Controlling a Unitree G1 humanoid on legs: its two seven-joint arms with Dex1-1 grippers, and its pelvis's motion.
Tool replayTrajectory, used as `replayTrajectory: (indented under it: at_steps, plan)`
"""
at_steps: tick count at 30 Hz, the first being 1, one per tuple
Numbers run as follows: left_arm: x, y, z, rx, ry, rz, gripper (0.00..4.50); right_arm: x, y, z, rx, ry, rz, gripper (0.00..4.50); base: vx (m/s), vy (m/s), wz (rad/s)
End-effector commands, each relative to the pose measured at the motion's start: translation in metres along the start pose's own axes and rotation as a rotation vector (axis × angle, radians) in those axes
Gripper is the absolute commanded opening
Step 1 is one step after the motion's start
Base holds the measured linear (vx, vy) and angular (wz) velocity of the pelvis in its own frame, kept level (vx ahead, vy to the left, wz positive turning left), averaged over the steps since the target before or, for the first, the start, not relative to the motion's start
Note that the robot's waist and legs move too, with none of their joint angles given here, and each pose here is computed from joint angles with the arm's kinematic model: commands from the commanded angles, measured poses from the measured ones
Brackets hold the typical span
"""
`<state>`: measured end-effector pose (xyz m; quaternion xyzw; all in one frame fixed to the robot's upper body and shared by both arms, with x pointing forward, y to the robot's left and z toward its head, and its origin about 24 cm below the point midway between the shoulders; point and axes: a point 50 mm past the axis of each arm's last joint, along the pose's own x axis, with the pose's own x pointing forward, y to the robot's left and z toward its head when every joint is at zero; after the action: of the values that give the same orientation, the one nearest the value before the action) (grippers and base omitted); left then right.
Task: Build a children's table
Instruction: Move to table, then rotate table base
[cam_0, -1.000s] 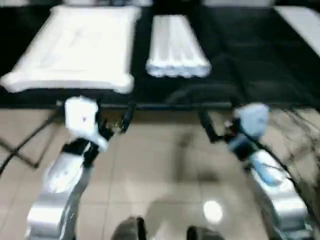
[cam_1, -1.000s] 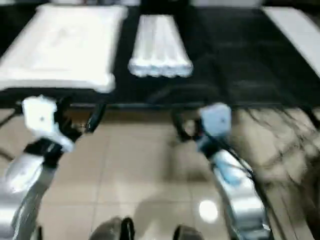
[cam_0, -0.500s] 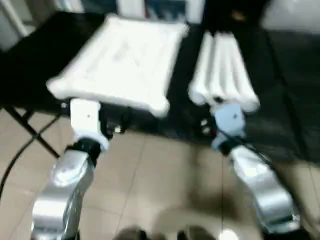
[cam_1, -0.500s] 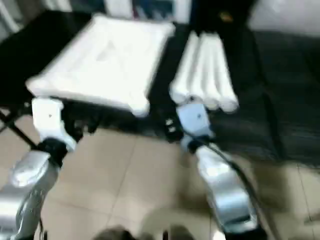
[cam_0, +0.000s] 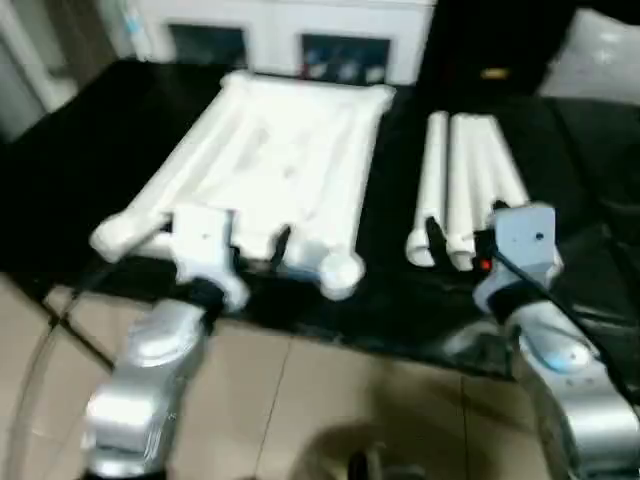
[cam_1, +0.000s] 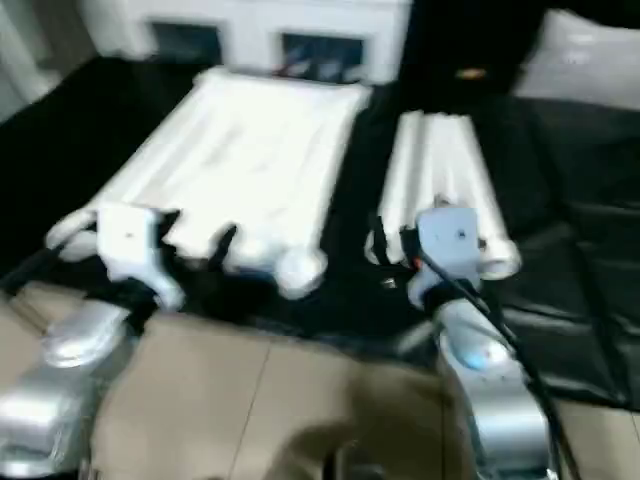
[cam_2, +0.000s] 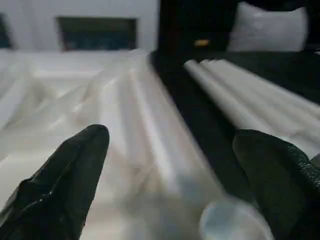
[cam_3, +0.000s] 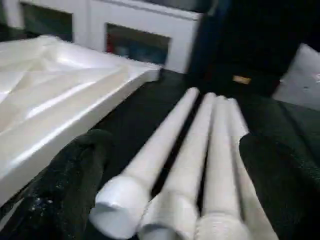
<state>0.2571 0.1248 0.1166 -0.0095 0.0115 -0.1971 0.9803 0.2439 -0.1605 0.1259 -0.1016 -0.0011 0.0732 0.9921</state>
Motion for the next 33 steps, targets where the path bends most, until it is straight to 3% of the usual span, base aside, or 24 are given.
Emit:
replayTrajectory:
  at_steps: [1, 6, 9, 13, 14, 18, 22, 26, 27, 30, 33]
  plan:
    - [-0.004, 0.004, -0.001, 0.033, 0.021, 0.019, 4.47, -0.003, 0.006, 0.003, 0.007, -0.017, 0.051, 4.50, 0.135, 0.019, -0.54]
    - [-0.006, 0.004, -0.002, 0.008, 0.025, -0.003, 4.47, -0.005, 0.006, 0.002, 0.019, 0.015, 0.040, 4.50, 0.118, 0.100, -0.33]
    - [-0.003, 0.006, -0.005, 0.058, 0.027, 0.010, 4.47, -0.008, 0.007, -0.003, 0.043, 0.034, 0.036, 4.50, 0.022, 0.054, 0.06]
    - [0.000, 0.010, -0.006, 0.079, -0.002, 0.068, 4.47, -0.003, 0.007, -0.008, -0.003, 0.051, 0.022, 4.50, -0.043, 0.002, 0.05]
    - [0.002, 0.009, -0.007, 0.092, 0.013, 0.063, 4.47, 0.002, 0.005, -0.006, -0.058, 0.039, 0.000, 4.50, -0.057, 0.022, 0.05]
    - [0.002, 0.005, -0.008, 0.059, 0.086, -0.079, 4.47, 0.011, 0.003, 0.004, -0.044, 0.010, 0.033, 4.50, -0.027, 0.019, -0.02]
    - [0.005, 0.014, -0.008, 0.154, 0.128, -0.252, 4.47, 0.016, 0.005, 0.002, 0.054, 0.052, 0.261, 4.50, 0.000, 0.000, 0.00]
    - [0.001, 0.020, -0.015, 0.325, 0.222, -0.492, 4.47, 0.018, 0.004, -0.003, -0.015, 0.098, 0.413, 4.50, 0.000, 0.000, 0.00]
    - [0.001, 0.022, -0.015, 0.366, 0.232, -0.530, 4.30, 0.018, 0.004, -0.004, -0.035, 0.108, 0.439, 4.50, 0.000, 0.000, 0.00]
    - [0.001, 0.028, -0.018, 0.435, 0.294, -0.657, 4.12, 0.017, 0.001, -0.005, -0.108, 0.127, 0.505, 4.50, 0.000, 0.000, 0.00]
    - [0.002, 0.031, -0.021, 0.444, 0.373, -0.784, 3.79, 0.007, 0.005, -0.001, -0.104, 0.129, 0.637, 4.50, 0.000, 0.000, 0.00]
